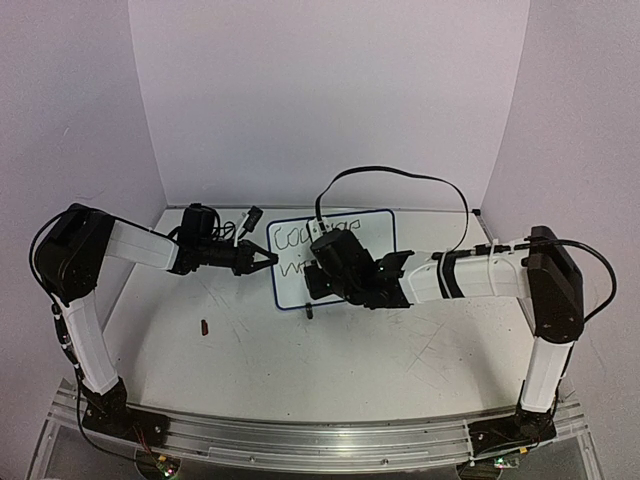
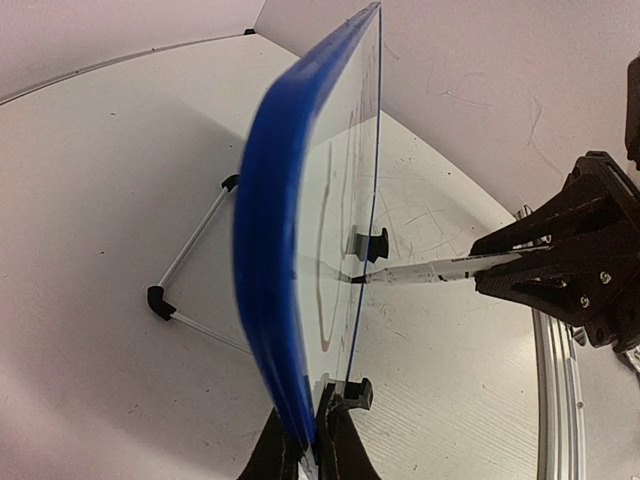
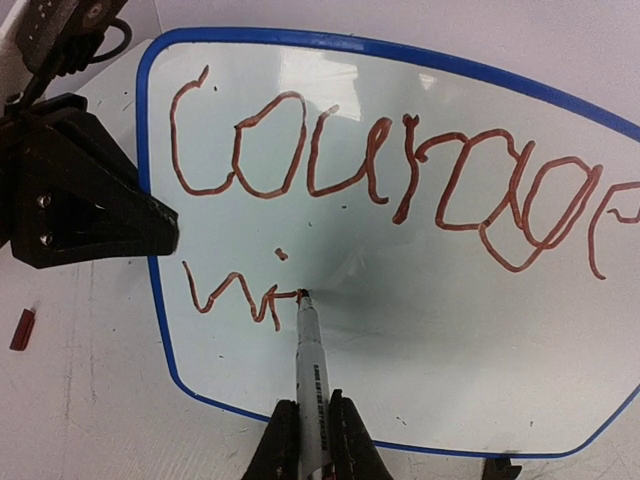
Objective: Write a sentence on the whiteboard
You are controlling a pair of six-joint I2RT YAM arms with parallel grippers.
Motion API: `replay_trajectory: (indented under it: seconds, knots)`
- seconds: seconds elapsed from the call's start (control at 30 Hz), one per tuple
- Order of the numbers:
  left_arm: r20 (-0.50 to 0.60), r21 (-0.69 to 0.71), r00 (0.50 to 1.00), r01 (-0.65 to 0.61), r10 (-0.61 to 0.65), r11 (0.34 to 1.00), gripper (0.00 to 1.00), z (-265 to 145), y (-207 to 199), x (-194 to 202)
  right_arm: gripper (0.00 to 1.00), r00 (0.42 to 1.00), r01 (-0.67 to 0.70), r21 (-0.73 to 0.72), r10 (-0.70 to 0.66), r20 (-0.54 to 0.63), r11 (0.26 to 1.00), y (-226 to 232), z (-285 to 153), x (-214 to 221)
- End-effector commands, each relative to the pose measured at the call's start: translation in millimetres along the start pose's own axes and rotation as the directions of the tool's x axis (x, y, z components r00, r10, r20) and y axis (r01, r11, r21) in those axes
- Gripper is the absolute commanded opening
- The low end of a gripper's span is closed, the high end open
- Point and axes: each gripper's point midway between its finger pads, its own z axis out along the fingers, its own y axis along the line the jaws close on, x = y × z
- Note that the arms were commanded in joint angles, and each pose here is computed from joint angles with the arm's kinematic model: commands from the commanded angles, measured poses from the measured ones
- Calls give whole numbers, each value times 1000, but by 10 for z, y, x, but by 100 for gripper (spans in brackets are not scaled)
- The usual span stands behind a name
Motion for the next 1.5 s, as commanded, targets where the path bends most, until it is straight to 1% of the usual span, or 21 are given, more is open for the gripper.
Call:
replay_trajectory:
  seconds: [0.0,0.3,0.47,0.9,1.13,1.2,1.3,1.4,1.47]
  knots:
    - [-13,-153,999,-53,52,987,0,-53,268,-37,0,998,-38,68,34,61,997,-153,-5,-239]
    - [-13,-154,999,-55,53,987,0,-54,265,-42,0,997,-54,97,48,64,994,-254,-84,-218]
    - [-13,-157,998,-56,55,986,0,-54,265,-43,0,999,-31,87,31,8,996,-249,-77,-45]
    - [-13,-158,998,-57,56,986,0,-58,269,-44,0,998,-30,60,33,-47,998,-183,-38,178]
    - [-11,-159,998,-59,58,986,0,-67,262,-53,0,997,-42,60,45,-57,997,-185,-75,226]
    - [-12,-161,998,-60,59,985,0,-65,264,-52,0,998,-42,60,45,-54,997,-172,-97,215]
    - [-12,-164,998,-60,59,985,0,-69,271,-52,0,998,-48,48,49,-29,998,-145,-156,85]
    - [-14,-168,998,-60,59,984,0,-68,278,-45,0,997,-63,23,62,50,998,-129,-317,-247]
    - [-15,-170,998,-59,58,984,0,-70,284,-40,0,995,-72,26,70,74,997,-168,-376,-331]
